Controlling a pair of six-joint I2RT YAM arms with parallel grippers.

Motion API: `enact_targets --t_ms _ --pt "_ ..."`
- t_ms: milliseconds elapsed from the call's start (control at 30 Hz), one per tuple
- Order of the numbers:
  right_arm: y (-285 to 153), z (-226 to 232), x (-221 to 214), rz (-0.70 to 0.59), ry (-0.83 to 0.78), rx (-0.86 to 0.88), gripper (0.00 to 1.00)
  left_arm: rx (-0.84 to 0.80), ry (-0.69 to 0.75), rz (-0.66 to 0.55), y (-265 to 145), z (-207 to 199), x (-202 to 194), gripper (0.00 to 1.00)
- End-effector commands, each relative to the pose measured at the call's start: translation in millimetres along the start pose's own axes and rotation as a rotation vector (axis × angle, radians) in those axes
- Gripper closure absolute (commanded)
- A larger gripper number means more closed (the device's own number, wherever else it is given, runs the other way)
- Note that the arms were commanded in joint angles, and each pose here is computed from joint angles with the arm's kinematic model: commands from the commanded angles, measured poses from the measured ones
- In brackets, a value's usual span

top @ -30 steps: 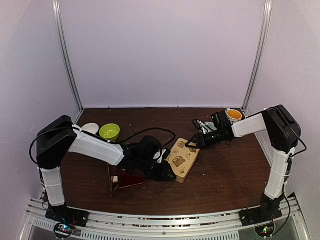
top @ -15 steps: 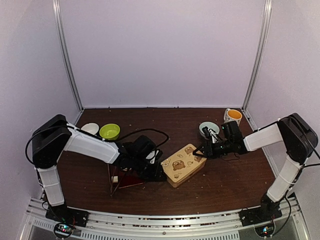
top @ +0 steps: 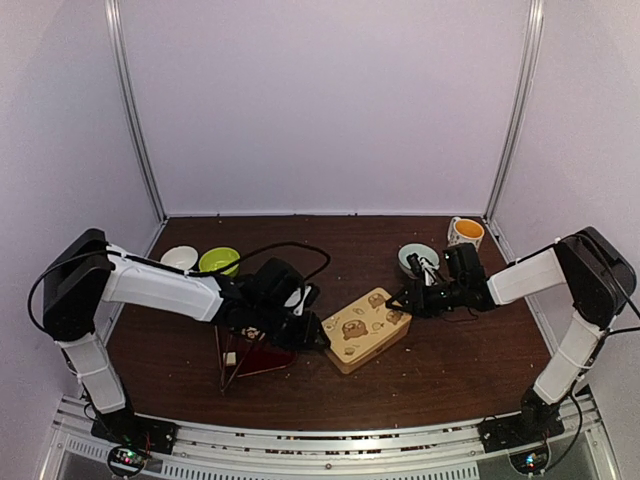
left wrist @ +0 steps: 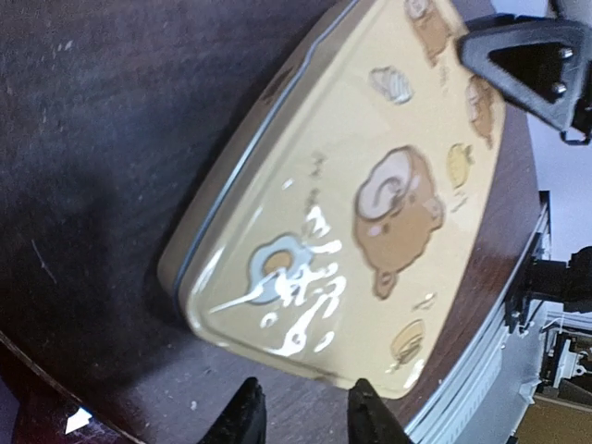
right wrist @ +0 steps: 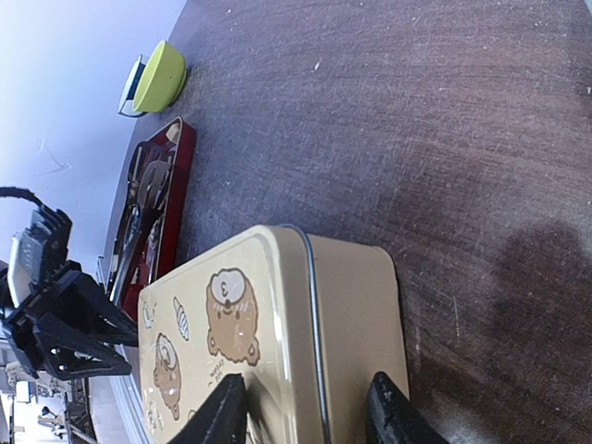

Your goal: Pack the chocolate

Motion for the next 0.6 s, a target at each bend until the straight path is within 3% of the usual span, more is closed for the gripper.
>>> enact_targets --t_ms 0,133,267,567 --pt "4 -5 -12 0.056 0.037 0.0 0.59 -0.078 0.035 -0.124 -14 -13 17 0.69" --pt "3 -5 -13 0.056 0.031 -0.01 0.59 -0.094 0.013 -0.126 -12 -11 12 0.68" --pt "3 -6 -14 0.059 0.03 -0.011 0.59 -0.125 -0.002 -0.133 -7 -11 11 0.54" --pt "3 -8 -16 0.057 0.034 -0.018 0.59 -0.065 -0.044 -0.089 8 -4 12 0.57"
Point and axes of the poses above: each gripper's point midway between its finger pads, its own y axis out along the fingers, its own z axis along the line the jaws close on, x = y × z, the point moved 9 cm from there along -y, back along the fingers, and after that the axes turned 5 degrees about y, right-handed, at the moved point
